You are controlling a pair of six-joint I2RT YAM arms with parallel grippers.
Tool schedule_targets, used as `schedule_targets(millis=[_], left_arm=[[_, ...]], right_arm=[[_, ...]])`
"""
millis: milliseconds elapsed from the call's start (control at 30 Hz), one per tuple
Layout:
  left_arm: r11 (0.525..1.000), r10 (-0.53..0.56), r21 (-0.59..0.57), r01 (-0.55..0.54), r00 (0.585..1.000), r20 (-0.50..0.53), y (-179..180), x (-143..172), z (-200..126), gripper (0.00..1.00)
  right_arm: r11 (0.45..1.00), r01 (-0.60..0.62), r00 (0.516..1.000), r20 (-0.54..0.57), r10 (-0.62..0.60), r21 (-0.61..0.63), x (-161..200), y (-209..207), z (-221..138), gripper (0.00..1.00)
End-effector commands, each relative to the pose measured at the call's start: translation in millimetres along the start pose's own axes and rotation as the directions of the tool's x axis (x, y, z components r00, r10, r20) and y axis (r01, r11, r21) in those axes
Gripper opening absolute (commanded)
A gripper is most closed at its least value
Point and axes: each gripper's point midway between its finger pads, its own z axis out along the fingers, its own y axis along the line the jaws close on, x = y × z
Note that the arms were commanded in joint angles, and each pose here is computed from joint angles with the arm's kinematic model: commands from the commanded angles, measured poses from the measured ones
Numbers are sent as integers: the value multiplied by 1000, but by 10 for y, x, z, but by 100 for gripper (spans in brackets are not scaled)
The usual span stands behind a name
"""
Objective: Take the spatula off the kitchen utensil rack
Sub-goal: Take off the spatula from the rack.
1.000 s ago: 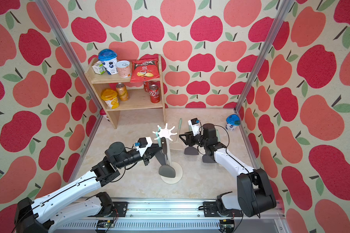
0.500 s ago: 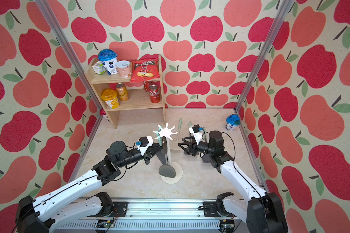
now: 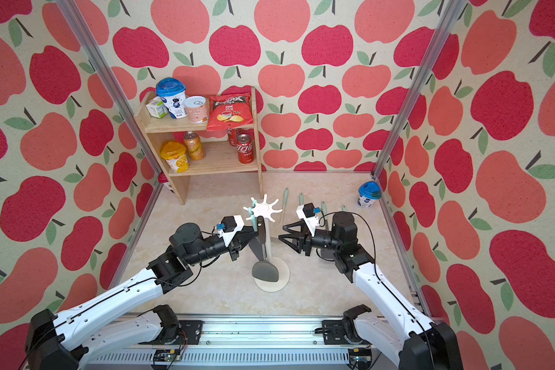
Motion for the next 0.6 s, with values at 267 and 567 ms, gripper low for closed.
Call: schedule_targets(millis=[267, 567], left_arm=[[998, -56, 0, 57, 986, -156, -11, 454, 71, 0], [998, -56, 10, 58, 986, -154, -29, 441, 95, 0]], right_arm=[[994, 21, 1000, -17, -23, -105, 132, 257, 107, 47], [990, 34, 999, -17, -36, -137, 146, 271, 188, 45]])
